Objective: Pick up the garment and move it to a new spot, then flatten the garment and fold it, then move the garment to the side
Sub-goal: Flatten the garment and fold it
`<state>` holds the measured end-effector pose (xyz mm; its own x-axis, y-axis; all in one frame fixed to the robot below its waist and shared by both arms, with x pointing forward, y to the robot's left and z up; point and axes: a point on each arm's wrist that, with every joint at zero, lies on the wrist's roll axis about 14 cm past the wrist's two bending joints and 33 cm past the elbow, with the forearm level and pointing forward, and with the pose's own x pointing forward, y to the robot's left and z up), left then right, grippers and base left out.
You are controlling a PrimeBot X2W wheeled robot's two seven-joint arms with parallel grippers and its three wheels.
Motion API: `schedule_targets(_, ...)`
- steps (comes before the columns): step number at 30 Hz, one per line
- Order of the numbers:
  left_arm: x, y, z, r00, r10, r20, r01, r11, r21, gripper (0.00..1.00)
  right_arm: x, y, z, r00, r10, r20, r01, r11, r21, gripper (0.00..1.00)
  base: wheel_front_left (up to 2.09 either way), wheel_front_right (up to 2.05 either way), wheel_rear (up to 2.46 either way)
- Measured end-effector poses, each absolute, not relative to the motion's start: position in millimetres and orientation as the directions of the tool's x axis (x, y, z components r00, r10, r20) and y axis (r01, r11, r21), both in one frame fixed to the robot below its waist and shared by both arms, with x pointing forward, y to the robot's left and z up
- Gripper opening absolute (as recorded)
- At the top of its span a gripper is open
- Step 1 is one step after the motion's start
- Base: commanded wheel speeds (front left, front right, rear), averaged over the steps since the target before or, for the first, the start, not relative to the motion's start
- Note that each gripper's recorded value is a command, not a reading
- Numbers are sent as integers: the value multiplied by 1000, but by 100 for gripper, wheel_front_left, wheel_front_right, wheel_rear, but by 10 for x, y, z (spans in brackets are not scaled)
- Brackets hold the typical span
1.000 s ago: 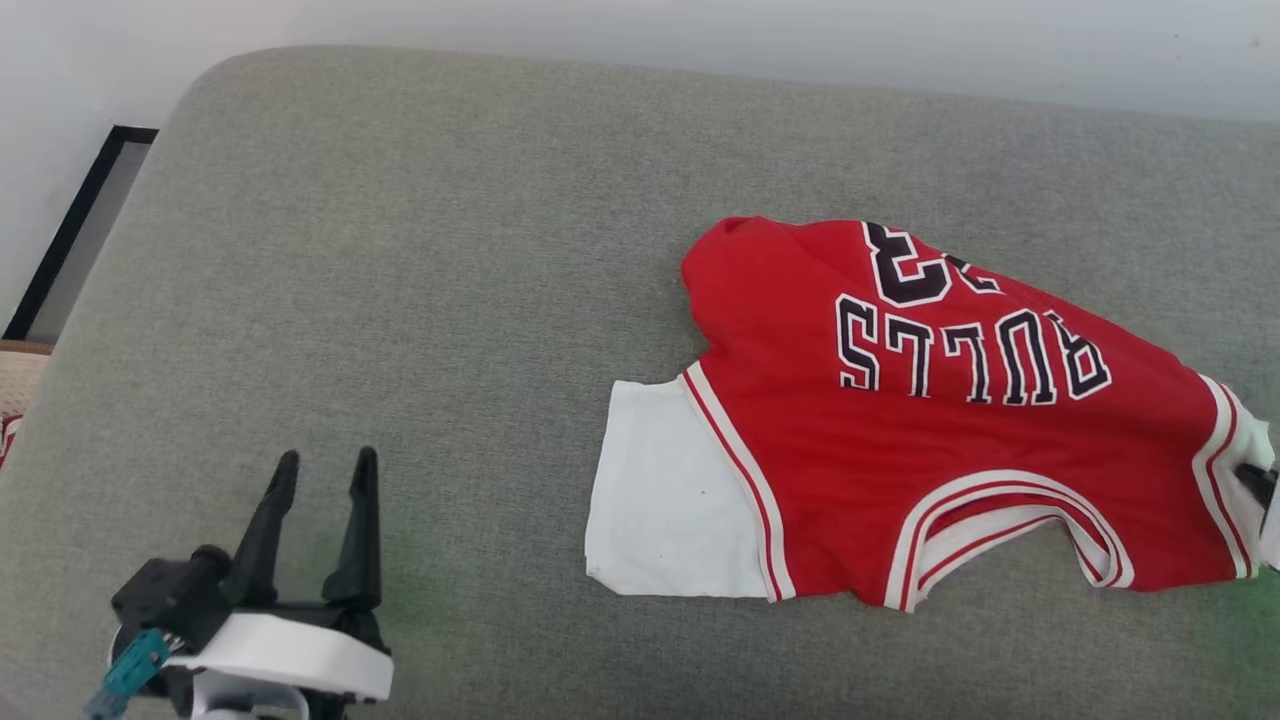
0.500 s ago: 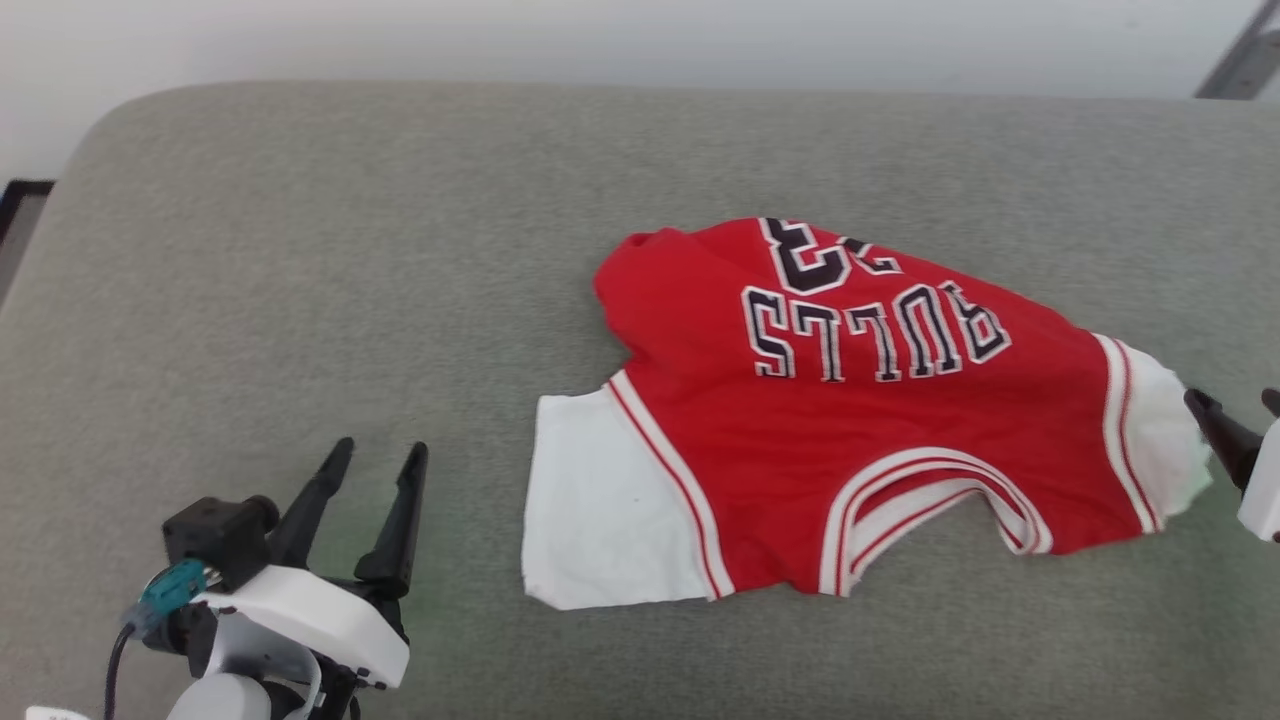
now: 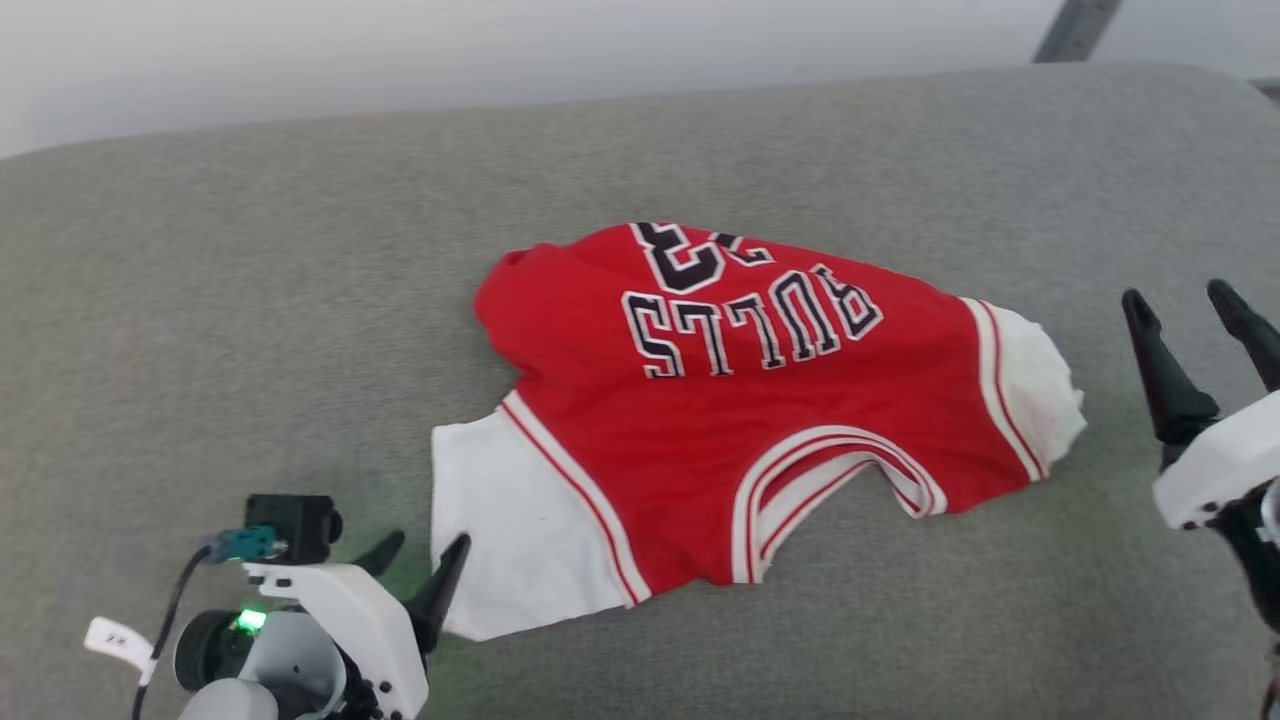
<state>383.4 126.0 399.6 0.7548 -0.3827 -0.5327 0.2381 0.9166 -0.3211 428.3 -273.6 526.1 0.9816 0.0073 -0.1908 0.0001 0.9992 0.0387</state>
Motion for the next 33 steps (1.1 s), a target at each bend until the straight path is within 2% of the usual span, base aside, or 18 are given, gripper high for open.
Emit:
schedule_targets(7, 3733, 1163, 3672, 595, -373, -712, 243, 928, -283, 100, 4202, -2738, 5415, 999, -41, -8, 41, 999, -7, 100, 0, 0, 0)
schedule_targets(14, 3747, 1098, 3556, 503, -355, -788, 279, 930, -240, 99, 4149, -2735, 5332, 997, -71, 36, 71, 997, -3, 100, 0, 0, 0)
schedule_targets(15, 3753, 1101, 3546, 493, -346, -798, 298, 929, -219, 62, 4147, -2727, 5316, 997, -73, 38, 73, 997, 1, 100, 0, 0, 0)
schedule_targets(16, 3765, 1110, 3540, 488, -341, -804, 301, 930, -212, 0, 4150, -2719, 5296, 997, -75, 36, 74, 997, 4, 100, 0, 0, 0)
schedule_targets(20, 3786, 1091, 3538, 467, -341, -816, 318, 926, -205, 0, 4173, -2646, 5242, 998, -61, 33, 61, 998, 15, 100, 0, 0, 0)
schedule_targets(25, 3845, 1230, 3600, 486, -310, -817, 308, 936, -172, 0, 4220, -2604, 5249, 998, -48, 37, 48, 999, 24, 100, 0, 0, 0)
schedule_targets(33, 4072, 2195, 3831, 572, -92, -815, 182, 983, 17, 0, 4295, -2519, 5226, 999, -18, 28, 17, 999, 29, 100, 0, 0, 0)
